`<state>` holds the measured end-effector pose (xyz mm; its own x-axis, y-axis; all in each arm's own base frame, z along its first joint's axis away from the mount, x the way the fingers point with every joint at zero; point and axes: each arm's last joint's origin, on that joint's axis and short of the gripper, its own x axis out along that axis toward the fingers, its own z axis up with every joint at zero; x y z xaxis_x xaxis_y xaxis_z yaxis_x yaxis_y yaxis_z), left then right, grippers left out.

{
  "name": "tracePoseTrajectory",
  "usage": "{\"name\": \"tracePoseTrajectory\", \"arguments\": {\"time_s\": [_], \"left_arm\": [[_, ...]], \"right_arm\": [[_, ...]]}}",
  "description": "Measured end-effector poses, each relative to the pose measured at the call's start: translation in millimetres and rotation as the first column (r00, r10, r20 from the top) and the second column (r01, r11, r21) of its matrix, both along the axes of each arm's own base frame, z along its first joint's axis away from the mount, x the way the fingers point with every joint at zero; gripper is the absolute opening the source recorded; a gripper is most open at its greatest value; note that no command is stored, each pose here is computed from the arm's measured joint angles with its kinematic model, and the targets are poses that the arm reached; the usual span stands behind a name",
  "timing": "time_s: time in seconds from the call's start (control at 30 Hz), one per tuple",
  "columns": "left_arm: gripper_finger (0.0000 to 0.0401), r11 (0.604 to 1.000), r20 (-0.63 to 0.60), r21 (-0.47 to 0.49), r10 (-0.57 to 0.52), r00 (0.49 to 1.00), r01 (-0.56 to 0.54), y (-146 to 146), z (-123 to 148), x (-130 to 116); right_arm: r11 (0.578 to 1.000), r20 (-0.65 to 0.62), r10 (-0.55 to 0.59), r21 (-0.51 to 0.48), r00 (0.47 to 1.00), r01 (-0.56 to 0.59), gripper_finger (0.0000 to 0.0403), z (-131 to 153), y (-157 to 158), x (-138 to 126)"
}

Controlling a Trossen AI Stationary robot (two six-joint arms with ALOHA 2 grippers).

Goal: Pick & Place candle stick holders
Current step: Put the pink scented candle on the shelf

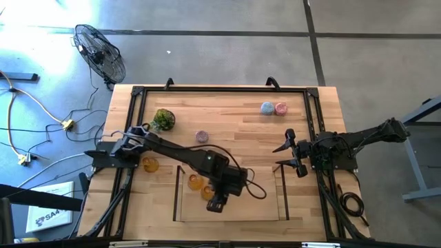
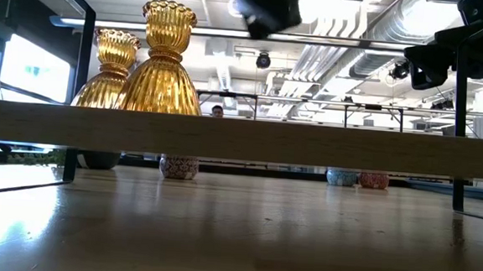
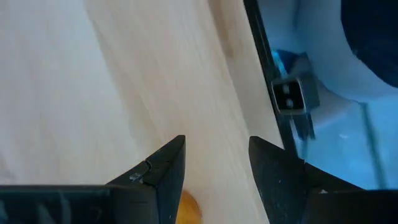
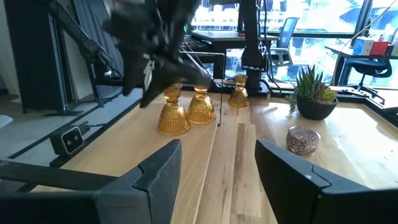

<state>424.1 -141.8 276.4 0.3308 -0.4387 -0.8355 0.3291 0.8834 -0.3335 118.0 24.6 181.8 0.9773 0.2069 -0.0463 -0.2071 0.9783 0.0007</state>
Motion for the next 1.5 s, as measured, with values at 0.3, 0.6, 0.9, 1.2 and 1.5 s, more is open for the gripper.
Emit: {"name": "tracePoseTrajectory", "arguments": {"time_s": [0.3, 0.6, 0.9, 1.2, 1.5], "left_arm": [[0.0172, 0.938, 0.227, 0.325, 0.048, 0.973, -0.122, 15.0, 82.2, -10.2], [0.0172, 0.835, 0.459, 0.410, 0.160, 0.874, -0.368, 67.3, 155.4, -49.3], [0.0172, 0.906, 0.465, 0.272, 0.171, 0.869, -0.324, 155.0, 189.1, -83.1], [0.0172, 0.987, 0.415, 0.079, 0.095, 0.905, -0.140, 234.1, 177.8, -102.7], [0.0172, 0.989, 0.382, -0.140, 0.097, 0.919, -0.046, 292.2, 128.3, -110.9]], "right_arm": [[1.000, 0.118, -0.021, -0.019, 0.993, 0.023, 0.0200, 10.8, -0.6, 0.0], [0.957, 0.372, -0.140, -0.186, 0.917, 0.222, 0.0200, 48.1, -5.3, -3.2], [0.724, 0.218, -0.564, -0.334, 0.797, 0.604, 0.0200, 141.3, -18.4, -2.4], [0.606, -0.071, -0.782, -0.321, 0.620, 0.728, 0.0212, 228.7, -30.3, 8.1], [0.683, -0.256, -0.729, -0.323, 0.635, 0.655, 0.0212, 239.1, -32.1, 21.4]]}}
